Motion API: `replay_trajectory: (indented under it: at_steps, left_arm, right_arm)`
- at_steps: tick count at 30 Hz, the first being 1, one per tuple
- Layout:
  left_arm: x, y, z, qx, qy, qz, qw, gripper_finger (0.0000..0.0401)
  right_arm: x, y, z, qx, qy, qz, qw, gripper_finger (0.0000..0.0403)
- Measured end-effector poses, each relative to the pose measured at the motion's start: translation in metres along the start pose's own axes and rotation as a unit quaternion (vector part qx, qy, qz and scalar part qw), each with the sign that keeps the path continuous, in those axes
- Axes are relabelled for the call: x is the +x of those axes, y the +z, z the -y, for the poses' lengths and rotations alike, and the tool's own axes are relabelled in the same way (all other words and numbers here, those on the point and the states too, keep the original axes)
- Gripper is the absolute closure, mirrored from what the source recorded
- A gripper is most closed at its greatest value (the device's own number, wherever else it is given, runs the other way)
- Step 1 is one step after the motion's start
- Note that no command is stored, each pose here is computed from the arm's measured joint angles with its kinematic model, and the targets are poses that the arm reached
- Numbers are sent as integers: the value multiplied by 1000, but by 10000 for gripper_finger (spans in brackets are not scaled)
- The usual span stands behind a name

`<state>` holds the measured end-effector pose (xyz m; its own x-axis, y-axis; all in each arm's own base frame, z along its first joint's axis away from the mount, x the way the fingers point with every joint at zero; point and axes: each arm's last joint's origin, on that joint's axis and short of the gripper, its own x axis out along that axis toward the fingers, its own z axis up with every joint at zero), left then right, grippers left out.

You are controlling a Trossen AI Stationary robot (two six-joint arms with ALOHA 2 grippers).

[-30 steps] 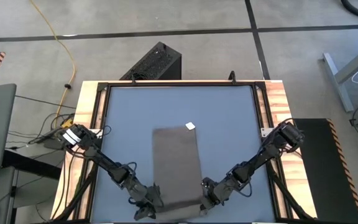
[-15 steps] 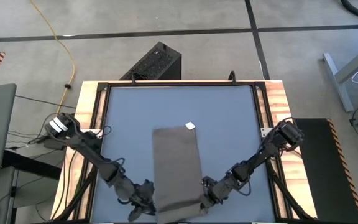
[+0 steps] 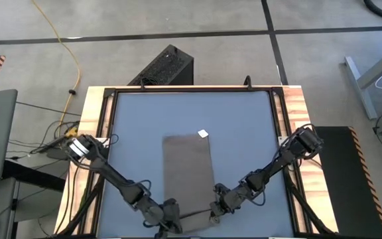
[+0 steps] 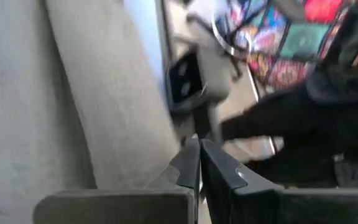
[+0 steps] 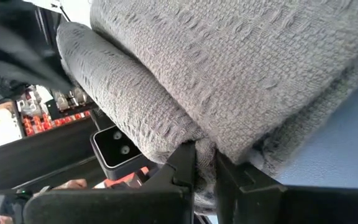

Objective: Roll towel
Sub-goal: Roll the grey towel

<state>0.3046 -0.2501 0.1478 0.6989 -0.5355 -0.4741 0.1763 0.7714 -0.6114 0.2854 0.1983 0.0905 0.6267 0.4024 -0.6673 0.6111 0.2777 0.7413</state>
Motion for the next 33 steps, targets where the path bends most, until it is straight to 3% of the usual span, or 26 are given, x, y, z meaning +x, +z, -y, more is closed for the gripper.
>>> replay_trajectory:
  at_steps: [10,23,27,33]
  left_arm:
    - [11,-9,-30,-38,59,-52,996,401]
    - [10,-9,-32,-34,58,-64,996,401]
    - [10,-9,-32,-36,60,-66,995,401]
    - [10,-9,-33,-38,64,-65,995,401]
  right_arm:
    - [0,-5,0,-38,10,-6,999,334]
    - [-2,-11,-1,-54,12,-62,997,232]
    - [-15,-12,-11,-63,16,-66,996,223]
    - [-52,-12,-17,-89,-47,-68,993,228]
